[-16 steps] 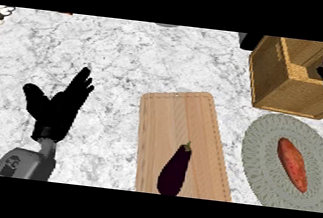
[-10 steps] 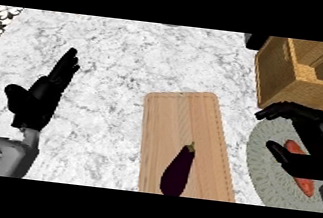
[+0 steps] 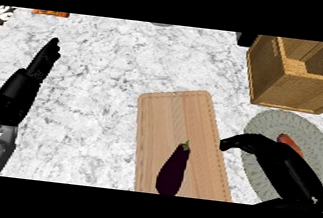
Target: Pick the sweet potato from the placemat and place it in the basket
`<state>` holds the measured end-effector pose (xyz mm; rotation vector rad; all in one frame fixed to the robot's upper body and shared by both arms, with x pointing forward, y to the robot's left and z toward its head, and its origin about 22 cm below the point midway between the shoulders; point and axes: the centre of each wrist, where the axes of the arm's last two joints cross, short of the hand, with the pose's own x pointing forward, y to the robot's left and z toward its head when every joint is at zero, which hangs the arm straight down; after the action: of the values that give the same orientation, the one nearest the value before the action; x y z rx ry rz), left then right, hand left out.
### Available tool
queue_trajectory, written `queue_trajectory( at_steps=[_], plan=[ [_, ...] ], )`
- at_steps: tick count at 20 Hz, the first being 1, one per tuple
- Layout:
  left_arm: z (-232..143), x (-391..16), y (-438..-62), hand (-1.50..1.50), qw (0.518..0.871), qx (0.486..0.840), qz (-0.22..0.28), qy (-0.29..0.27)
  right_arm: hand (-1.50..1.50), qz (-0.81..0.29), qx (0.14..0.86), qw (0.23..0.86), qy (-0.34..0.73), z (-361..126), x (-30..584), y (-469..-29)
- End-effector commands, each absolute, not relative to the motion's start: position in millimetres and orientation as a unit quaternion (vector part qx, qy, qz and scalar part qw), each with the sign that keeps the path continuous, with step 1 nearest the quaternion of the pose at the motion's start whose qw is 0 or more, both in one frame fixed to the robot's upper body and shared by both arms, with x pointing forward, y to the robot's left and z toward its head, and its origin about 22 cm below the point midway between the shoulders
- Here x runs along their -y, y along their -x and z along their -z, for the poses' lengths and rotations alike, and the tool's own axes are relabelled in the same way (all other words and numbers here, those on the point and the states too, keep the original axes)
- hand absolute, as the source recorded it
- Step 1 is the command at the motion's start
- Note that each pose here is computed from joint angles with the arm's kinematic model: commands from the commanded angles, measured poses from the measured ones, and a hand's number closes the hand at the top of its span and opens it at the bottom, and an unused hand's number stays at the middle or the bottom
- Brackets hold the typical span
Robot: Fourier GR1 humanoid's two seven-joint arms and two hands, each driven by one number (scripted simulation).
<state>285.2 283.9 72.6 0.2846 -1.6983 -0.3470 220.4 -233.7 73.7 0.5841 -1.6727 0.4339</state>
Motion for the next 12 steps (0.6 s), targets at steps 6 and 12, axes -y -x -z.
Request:
queue_trajectory(
  at_steps=[6, 12],
  plan=[
    [-74.3, -291.3, -286.7, 0.0, 0.627, 0.749, 0.165, -0.133, -1.5, -0.401, 0.719, 0.561, 0.091, -195.1, 291.9, -247.9],
    [-88.1, -283.6, -290.4, 0.0, 0.612, 0.76, 0.177, -0.123, -1.5, -0.628, 0.548, 0.532, 0.15, -246.9, 305.5, -253.8]
  ],
)
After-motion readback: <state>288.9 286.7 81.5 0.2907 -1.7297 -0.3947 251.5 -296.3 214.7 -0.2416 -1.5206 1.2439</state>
